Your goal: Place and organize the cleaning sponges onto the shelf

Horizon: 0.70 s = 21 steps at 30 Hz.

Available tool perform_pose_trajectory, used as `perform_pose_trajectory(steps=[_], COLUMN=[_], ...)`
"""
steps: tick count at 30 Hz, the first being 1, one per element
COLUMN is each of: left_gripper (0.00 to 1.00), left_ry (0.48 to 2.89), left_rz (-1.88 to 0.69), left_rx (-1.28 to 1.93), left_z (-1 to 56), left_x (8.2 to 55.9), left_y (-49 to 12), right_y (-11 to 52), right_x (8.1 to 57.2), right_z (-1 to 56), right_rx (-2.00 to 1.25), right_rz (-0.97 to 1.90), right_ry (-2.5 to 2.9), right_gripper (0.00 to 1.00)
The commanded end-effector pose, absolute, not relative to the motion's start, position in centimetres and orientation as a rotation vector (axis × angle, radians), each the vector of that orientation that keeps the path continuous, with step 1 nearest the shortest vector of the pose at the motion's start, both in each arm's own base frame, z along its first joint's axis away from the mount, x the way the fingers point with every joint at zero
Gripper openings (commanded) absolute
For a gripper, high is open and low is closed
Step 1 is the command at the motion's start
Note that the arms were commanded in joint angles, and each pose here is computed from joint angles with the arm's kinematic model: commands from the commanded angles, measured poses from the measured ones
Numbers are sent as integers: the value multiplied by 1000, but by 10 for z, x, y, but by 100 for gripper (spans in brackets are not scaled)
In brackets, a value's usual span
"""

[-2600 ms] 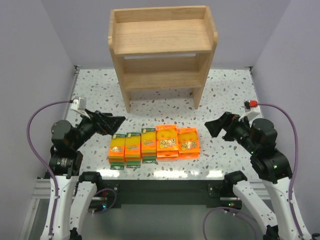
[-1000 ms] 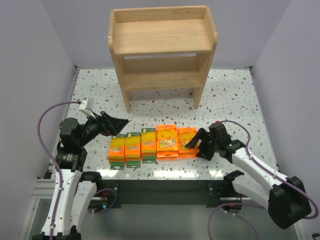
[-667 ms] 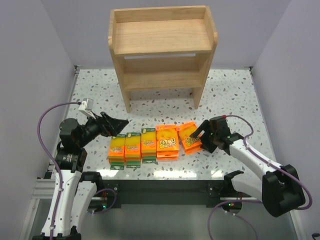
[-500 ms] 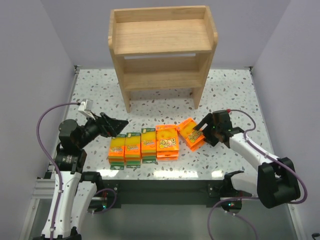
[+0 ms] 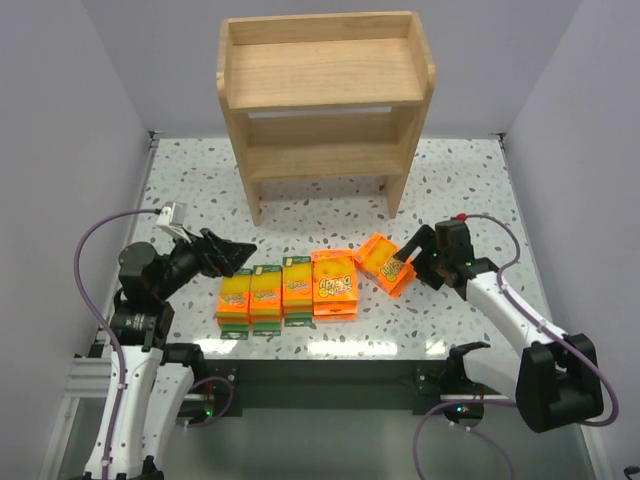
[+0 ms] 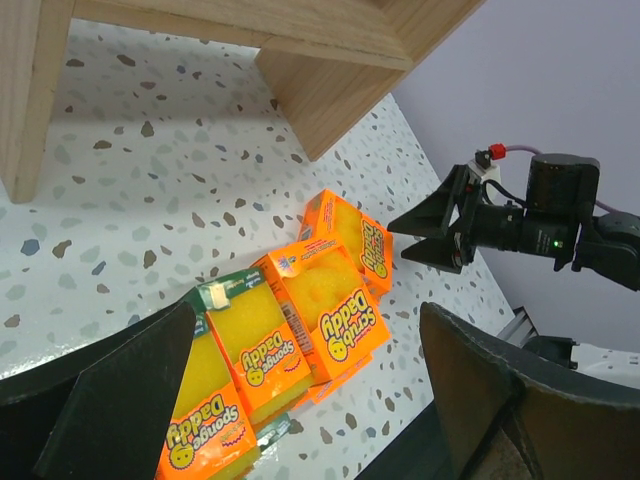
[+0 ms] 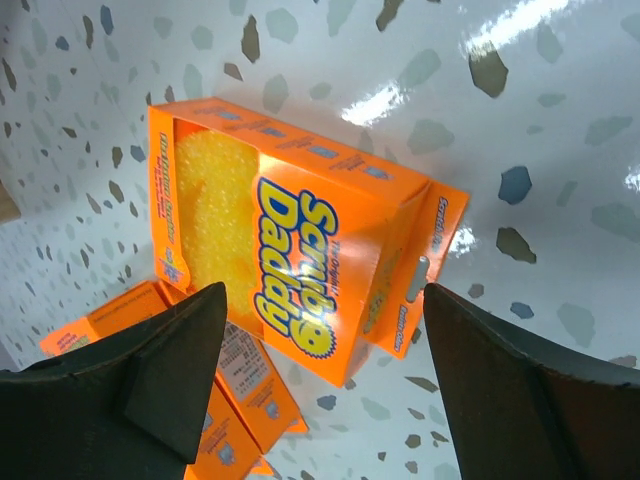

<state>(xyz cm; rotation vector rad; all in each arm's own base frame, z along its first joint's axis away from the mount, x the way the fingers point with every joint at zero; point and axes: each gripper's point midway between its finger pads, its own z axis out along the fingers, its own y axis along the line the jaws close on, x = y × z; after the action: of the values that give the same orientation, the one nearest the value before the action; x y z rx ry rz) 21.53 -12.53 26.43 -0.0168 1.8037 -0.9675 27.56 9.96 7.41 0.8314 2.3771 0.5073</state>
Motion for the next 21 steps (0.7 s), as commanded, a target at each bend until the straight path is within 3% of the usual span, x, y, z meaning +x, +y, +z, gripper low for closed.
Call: perform_pose_trajectory(steps=[1,14,19,21], left_gripper=[100,100,100,100], left_ry=[1796,1796,1801,1802], left_rz=[-1002,-1011,-998,-995], left_rx=[-9,-21,-19,-15], left_z=[261,262,261,261], left_x=[216,213,212,212], left_y=[-129,-130,-128,-128], right_y=[105,117,113,111], right_x=[257,268,265,259], right_z=[61,35,11,-1], right_rx=[816,871,911,924], right_rz=[559,647,593,571], right_ry=[2414,2396,2435,2469], right_gripper=[82,57,36,22])
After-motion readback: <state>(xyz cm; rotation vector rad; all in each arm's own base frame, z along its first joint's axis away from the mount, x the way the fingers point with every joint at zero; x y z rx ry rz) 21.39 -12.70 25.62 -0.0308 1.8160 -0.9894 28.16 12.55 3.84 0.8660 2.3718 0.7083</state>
